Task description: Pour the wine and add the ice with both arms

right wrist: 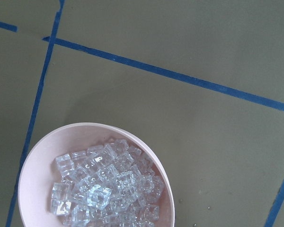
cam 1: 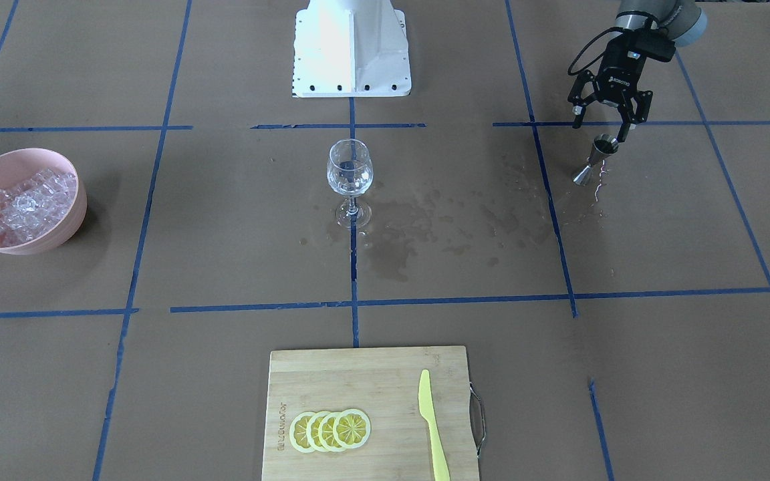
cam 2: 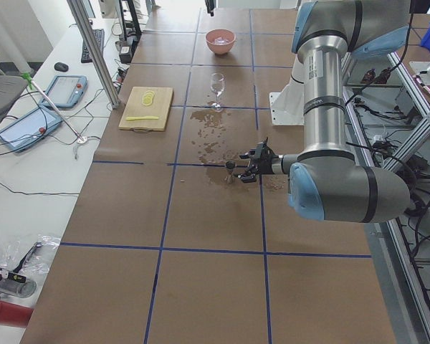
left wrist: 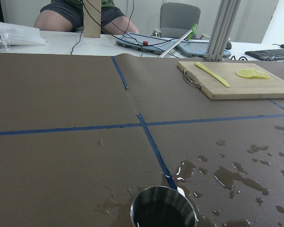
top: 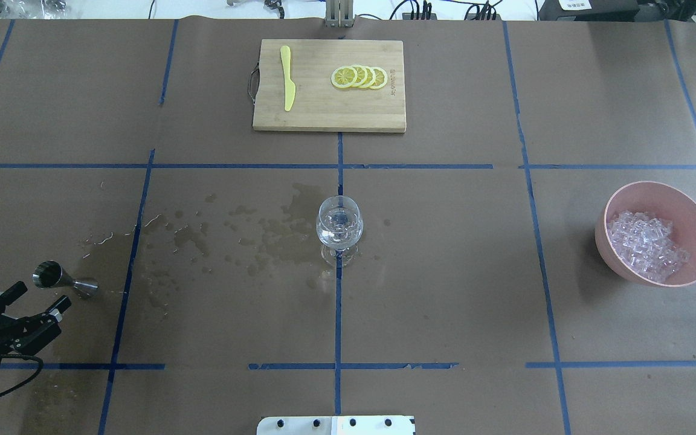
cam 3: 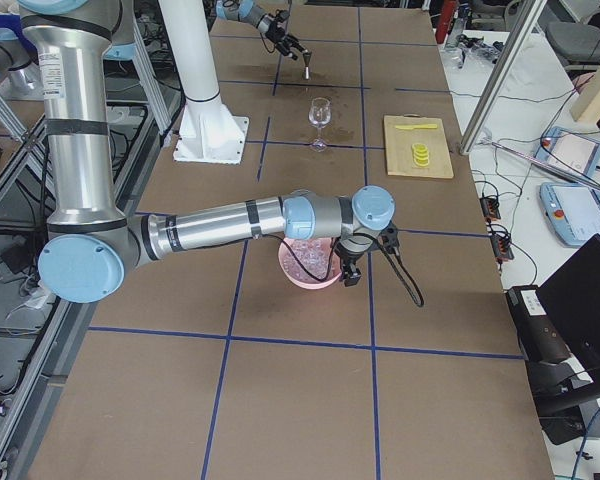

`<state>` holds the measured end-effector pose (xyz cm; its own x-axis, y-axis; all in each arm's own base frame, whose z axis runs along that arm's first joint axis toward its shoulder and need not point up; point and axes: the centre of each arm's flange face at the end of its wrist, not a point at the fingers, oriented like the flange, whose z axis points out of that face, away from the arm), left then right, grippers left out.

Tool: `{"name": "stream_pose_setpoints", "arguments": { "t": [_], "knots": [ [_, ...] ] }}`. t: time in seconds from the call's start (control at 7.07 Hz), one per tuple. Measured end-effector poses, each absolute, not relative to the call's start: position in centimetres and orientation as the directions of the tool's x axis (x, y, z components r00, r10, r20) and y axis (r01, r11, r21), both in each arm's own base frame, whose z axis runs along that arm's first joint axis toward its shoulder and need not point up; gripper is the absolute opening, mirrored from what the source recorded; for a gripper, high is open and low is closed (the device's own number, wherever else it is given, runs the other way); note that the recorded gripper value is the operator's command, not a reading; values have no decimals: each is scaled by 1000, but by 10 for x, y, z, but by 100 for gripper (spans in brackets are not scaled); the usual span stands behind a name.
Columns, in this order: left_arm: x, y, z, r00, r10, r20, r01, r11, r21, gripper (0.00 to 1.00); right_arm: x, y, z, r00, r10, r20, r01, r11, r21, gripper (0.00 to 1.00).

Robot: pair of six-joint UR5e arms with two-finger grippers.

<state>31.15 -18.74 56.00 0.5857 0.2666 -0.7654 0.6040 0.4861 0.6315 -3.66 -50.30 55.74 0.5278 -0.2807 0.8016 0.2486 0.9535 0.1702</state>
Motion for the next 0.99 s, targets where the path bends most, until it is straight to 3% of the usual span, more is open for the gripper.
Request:
{"name": "stream_pose_setpoints", "arguments": {
  "t": [0.85, 0.99],
  "knots": [
    [362, -187, 592, 658, 196, -727, 658, 320, 682, 90, -35, -502, 557, 528, -280, 802, 246, 954, 171, 100],
    [367, -186, 592, 660, 194, -725, 659, 314, 684, 84, -35, -502, 557, 528, -281, 801, 246, 954, 172, 100]
  ]
}}
